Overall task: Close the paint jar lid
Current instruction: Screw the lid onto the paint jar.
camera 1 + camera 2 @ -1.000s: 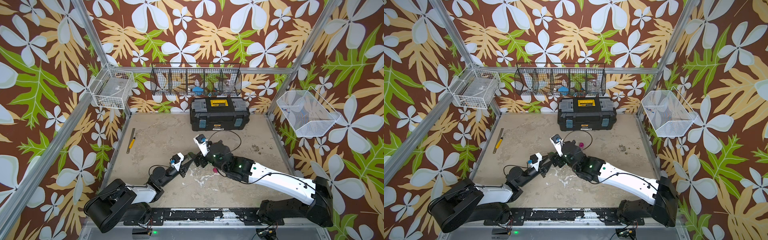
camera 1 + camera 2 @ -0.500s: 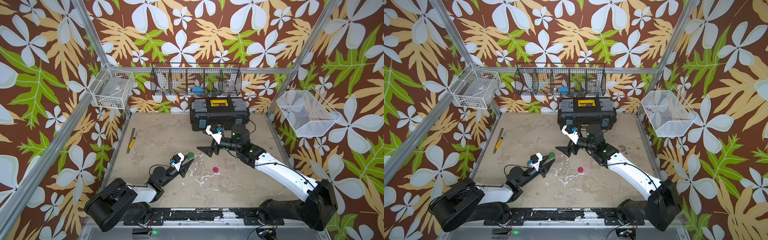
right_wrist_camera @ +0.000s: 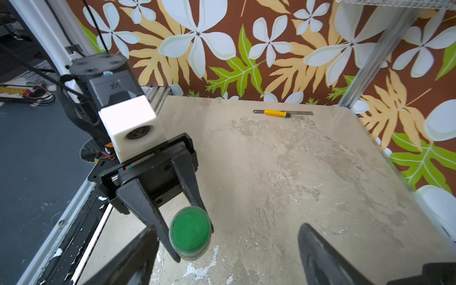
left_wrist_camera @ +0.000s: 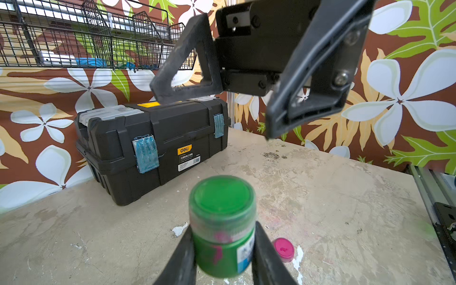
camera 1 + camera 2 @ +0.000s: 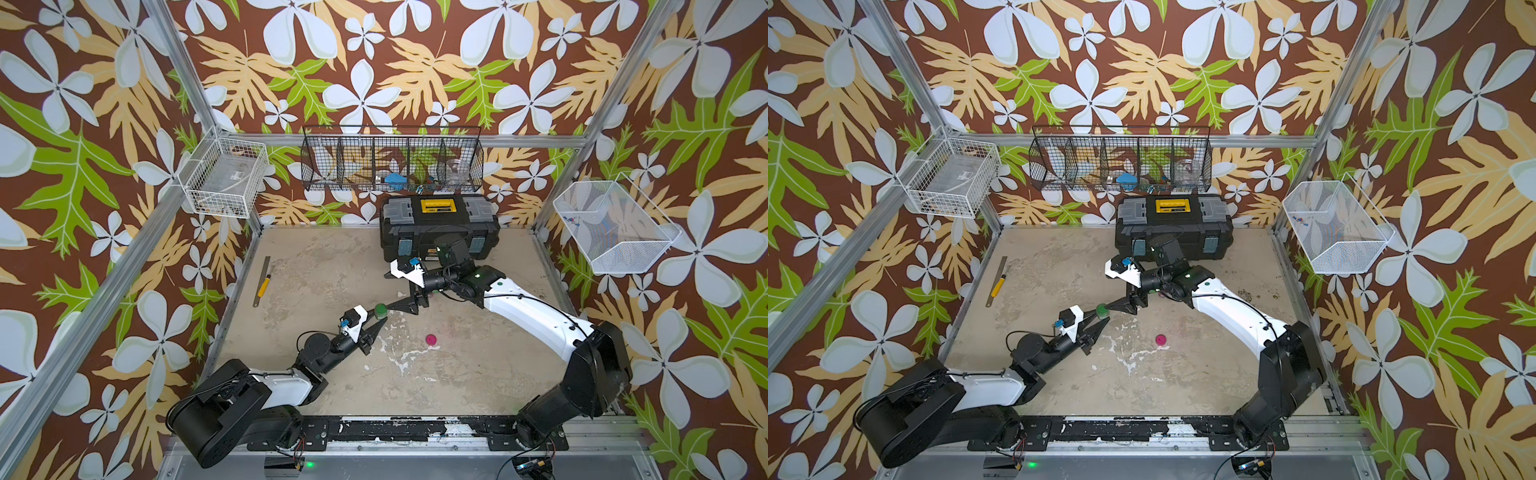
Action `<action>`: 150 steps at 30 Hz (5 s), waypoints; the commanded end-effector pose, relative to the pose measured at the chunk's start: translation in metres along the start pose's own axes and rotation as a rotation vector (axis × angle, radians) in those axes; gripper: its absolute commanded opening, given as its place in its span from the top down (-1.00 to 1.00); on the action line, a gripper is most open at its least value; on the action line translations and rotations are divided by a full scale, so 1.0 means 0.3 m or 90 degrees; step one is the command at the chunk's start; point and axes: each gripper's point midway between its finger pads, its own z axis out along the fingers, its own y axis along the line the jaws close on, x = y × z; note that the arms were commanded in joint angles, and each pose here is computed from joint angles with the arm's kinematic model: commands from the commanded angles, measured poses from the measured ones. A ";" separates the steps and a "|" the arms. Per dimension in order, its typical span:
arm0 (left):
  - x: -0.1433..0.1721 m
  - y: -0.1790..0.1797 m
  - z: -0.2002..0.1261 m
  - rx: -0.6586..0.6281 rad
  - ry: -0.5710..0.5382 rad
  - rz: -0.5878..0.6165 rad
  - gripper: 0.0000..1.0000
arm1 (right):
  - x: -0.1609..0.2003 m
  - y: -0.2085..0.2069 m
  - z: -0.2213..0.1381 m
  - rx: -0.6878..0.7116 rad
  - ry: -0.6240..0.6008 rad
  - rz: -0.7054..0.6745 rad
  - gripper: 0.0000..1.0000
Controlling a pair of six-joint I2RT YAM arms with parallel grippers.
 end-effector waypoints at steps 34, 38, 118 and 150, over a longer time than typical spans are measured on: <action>-0.002 -0.003 0.005 0.004 -0.003 0.008 0.76 | 0.084 0.074 0.098 -0.096 0.061 -0.006 0.18; -0.004 -0.001 0.004 0.002 -0.004 0.009 0.76 | 0.053 0.068 0.096 -0.050 0.052 0.003 0.40; -0.007 0.003 0.005 -0.002 -0.004 0.007 0.76 | 0.103 0.094 0.106 -0.080 0.121 -0.017 -0.01; 0.004 0.004 0.010 -0.002 0.003 0.008 0.76 | 0.085 0.004 0.090 0.386 0.139 0.231 0.83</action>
